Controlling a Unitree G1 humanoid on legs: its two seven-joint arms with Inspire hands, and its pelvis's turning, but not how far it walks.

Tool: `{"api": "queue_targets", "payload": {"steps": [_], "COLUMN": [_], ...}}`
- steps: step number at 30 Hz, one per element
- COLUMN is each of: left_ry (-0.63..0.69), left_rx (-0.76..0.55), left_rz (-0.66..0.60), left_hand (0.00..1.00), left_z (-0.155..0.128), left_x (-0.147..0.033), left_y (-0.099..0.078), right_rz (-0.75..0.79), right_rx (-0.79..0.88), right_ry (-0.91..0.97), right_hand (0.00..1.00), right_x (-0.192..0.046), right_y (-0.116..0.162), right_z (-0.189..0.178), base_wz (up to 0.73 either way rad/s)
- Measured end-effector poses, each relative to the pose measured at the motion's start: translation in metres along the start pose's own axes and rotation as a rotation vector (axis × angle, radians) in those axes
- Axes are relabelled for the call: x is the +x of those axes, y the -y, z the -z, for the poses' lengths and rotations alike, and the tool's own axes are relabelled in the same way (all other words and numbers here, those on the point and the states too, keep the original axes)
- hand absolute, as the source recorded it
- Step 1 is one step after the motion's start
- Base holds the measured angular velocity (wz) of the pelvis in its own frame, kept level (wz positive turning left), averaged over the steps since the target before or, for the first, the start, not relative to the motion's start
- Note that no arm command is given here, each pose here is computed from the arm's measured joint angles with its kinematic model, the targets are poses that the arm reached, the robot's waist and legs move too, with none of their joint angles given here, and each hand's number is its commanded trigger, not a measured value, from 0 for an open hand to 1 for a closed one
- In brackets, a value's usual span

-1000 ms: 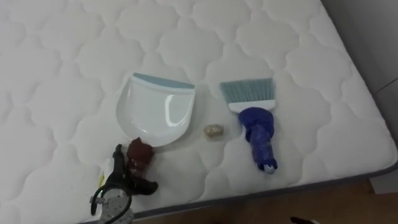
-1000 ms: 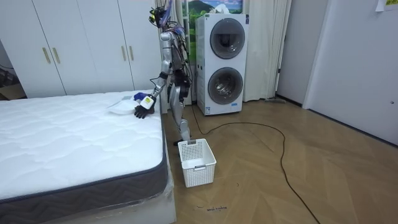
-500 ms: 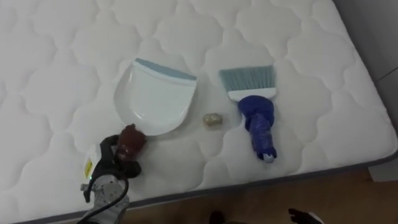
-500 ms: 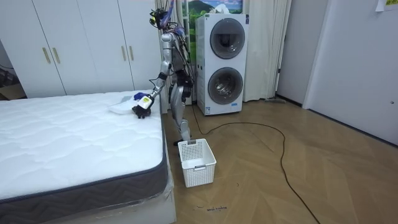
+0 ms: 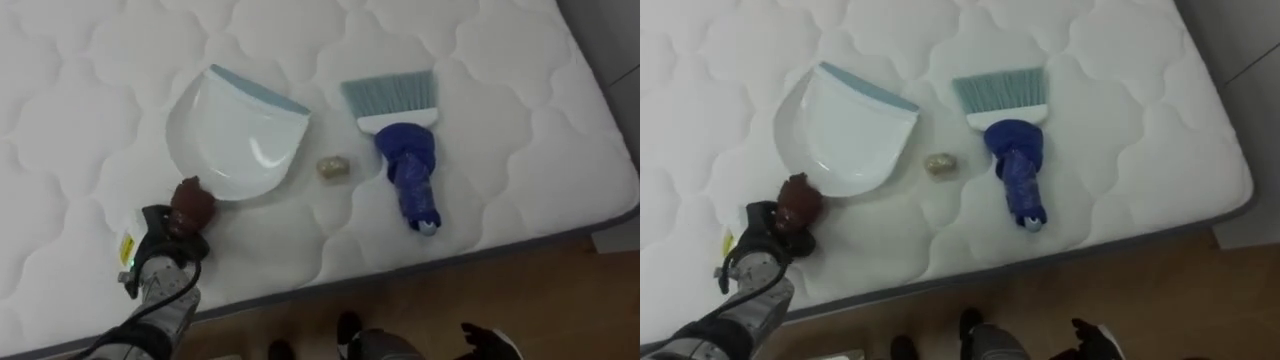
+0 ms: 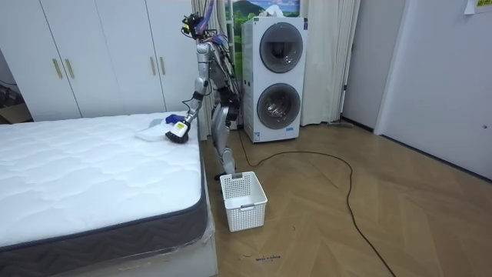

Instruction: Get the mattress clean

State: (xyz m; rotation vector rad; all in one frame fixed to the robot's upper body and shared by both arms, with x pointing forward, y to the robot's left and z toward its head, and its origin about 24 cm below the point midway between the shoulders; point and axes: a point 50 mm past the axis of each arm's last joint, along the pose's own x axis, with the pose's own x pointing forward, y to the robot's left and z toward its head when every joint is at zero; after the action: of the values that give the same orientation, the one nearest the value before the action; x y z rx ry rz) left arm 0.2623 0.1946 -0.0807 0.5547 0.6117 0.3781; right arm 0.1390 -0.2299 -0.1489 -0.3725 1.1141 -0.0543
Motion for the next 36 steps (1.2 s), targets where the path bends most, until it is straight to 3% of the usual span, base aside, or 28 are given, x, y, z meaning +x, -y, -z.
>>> {"api": "queue_targets", "payload": {"steps": [19, 29, 36], "left_ry": [-0.055, -0.046, -0.030], "left_rx": [0.013, 0.192, 0.252], "left_rz": [-0.017, -0.144, -0.208], "left_hand": [1.00, 1.00, 1.00], "left_z": [0.015, 0.038, 0.048], "left_x": [0.001, 0.013, 0.012], "left_y": [-0.006, -0.052, -0.064], "right_rz": [0.014, 0.052, 0.073], "right_rx": [0.058, 0.048, 0.052], "right_ry": [-0.006, -0.056, -0.057], "right_hand": [0.00, 0.00, 0.00], "right_x": [-0.001, -0.004, -0.004], "right_y": [-0.001, 0.008, 0.016], "right_z": [0.007, 0.026, 0.029], "base_wz": [-0.01, -0.01, 0.00]}}
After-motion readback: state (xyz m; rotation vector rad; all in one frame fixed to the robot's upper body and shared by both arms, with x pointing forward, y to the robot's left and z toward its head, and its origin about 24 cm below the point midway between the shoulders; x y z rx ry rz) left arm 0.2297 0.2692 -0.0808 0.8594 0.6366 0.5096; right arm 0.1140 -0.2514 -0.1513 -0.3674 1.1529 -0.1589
